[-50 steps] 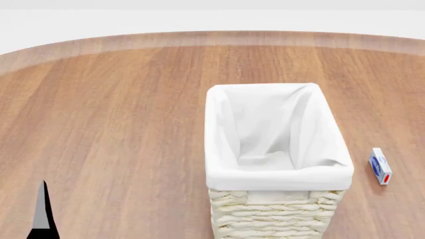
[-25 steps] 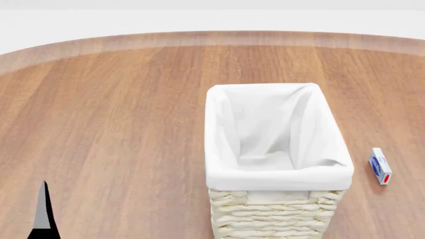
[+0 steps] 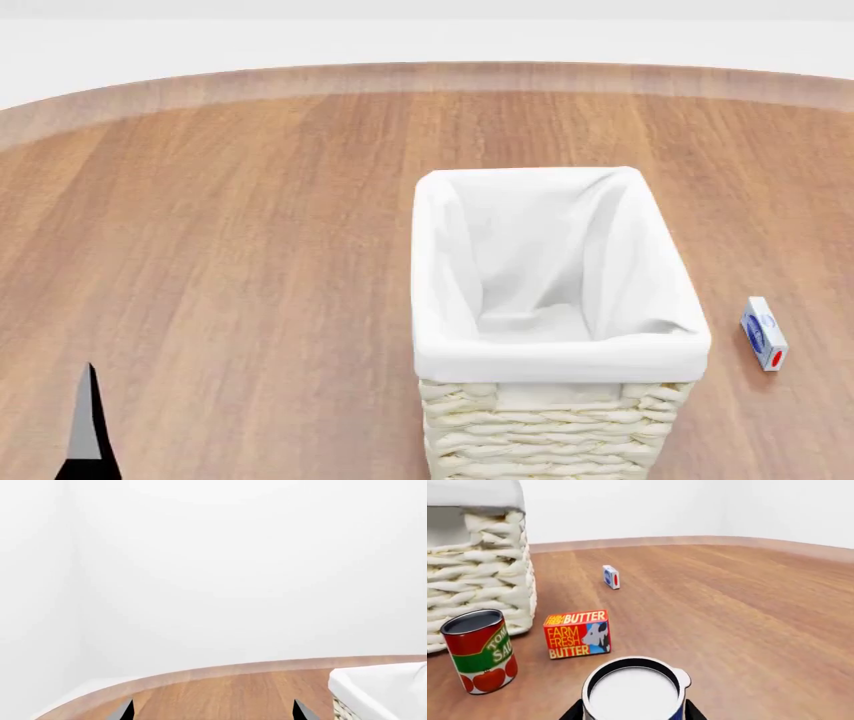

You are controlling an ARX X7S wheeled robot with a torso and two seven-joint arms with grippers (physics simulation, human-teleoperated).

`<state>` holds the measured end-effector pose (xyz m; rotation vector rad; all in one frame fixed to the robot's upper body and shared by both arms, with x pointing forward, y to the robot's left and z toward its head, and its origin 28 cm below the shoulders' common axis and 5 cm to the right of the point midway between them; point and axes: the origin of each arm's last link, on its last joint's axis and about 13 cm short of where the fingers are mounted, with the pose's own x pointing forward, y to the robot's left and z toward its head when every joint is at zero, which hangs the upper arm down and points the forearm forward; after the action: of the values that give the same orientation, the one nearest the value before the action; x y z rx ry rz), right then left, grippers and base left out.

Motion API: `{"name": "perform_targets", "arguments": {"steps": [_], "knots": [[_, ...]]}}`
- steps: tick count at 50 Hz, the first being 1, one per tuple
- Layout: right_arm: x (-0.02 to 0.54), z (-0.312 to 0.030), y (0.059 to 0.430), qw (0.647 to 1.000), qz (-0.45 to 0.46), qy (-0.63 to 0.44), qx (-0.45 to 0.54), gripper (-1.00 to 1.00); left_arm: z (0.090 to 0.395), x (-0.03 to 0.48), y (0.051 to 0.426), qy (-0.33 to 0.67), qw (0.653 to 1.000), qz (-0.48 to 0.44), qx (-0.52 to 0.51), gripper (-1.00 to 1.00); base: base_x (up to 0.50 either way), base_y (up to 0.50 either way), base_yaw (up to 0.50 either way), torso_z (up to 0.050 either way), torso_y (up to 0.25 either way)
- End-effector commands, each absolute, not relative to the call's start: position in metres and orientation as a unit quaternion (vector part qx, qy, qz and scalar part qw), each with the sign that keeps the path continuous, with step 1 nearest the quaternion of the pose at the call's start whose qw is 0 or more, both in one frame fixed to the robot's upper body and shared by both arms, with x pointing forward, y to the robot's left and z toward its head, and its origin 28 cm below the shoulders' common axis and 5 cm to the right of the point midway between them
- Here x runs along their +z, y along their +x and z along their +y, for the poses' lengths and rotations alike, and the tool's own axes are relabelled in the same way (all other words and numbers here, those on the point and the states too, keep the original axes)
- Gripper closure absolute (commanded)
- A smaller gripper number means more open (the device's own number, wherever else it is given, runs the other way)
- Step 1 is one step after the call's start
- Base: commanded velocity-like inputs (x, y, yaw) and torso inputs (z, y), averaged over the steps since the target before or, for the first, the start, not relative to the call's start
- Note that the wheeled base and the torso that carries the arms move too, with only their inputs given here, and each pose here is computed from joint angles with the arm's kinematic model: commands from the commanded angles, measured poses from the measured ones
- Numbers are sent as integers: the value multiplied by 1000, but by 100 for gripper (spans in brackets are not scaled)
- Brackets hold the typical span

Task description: Pick up the alphabet soup and put it in the basket.

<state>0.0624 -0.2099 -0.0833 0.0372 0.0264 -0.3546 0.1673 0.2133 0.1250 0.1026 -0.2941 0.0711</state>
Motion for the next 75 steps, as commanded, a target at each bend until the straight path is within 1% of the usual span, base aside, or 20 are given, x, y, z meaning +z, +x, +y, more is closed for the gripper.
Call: {"name": "perform_targets", "arguments": {"steps": [1,6,10,19,46,57,59,62,66,72,75], "knots": [[-87,-207,65,985,17,22,-171,100,213,125,167,50,987,-146,35,-100,0,0,0,0,0],[-86,-205,67,985,15,25,-169,100,213,124,167,50,988,-145,34,-100,2,0,0,0,0],[-73,-202,71,987,5,24,-161,100,213,125,168,50,988,-145,34,-100,0,0,1,0,0],[-22,-199,87,989,-51,21,-138,100,213,125,168,48,988,-144,34,-100,0,0,0,0,0],[64,-215,110,982,-126,-15,-139,100,214,123,168,47,988,-143,35,-100,0,0,0,0,0],[88,-215,136,980,-155,-31,-120,100,214,123,169,48,988,-143,34,-100,0,0,0,0,1],[102,-214,139,979,-161,-31,-119,100,214,123,169,48,988,-142,34,-100,0,0,0,0,0],[103,-215,147,978,-173,-33,-115,100,214,123,169,48,988,-142,35,-100,0,0,0,0,0],[122,-213,153,975,-186,-38,-112,100,214,123,169,49,988,-142,35,-100,0,0,0,0,0],[135,-214,163,971,-208,-45,-105,100,214,122,170,48,988,-141,34,-100,0,0,0,0,2],[155,-211,173,969,-224,-49,-95,100,214,122,170,49,988,-141,35,-100,0,0,0,0,0]]}}
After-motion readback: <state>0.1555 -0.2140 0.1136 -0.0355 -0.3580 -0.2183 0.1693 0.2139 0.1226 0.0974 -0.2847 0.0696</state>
